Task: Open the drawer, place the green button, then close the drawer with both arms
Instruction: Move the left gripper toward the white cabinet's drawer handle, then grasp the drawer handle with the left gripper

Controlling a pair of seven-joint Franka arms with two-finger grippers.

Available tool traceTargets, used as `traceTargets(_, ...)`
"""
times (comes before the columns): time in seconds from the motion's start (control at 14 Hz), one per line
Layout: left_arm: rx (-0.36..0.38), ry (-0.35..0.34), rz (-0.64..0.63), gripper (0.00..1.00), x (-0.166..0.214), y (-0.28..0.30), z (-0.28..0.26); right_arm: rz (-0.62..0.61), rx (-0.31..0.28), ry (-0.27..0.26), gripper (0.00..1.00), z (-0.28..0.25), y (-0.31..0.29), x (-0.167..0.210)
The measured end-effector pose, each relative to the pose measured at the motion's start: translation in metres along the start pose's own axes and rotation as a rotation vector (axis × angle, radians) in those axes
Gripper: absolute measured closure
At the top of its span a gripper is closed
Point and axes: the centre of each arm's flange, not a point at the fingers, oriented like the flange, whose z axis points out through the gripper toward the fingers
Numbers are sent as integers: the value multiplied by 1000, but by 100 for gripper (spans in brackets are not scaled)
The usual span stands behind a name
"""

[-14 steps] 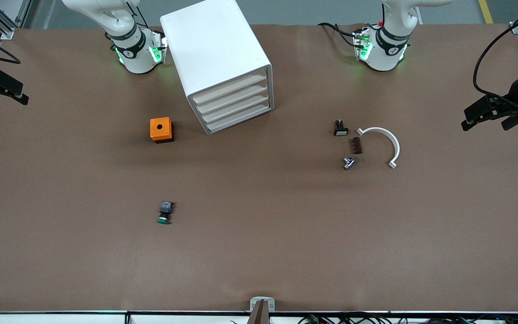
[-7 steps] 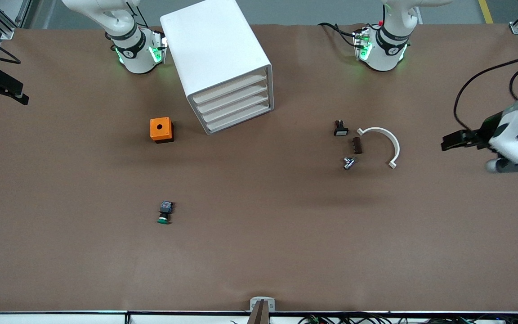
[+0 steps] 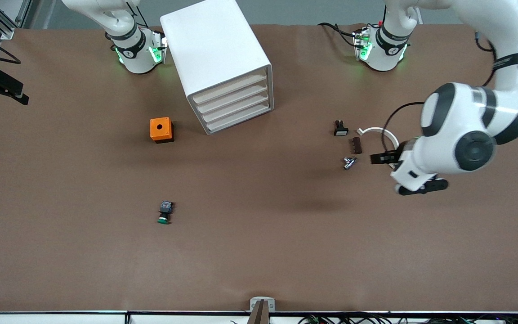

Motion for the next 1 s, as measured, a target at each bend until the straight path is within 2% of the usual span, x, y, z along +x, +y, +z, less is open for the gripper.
traceTargets(0.21, -94, -132, -269, 0, -8, 74, 35, 0, 0, 0, 0, 0, 0, 0)
traceTargets(0.57, -96, -409, -736, 0, -16, 153, 112, 1, 0, 0, 0, 0, 0, 0)
traceTargets(0.79, -50, -541, -1007, 0, -9, 173, 143, 7, 0, 0, 0, 0, 4, 0)
traceTargets(1.0, 55, -684, -1220, 0, -13, 189, 180, 18, -1, 0, 0, 0, 10, -1)
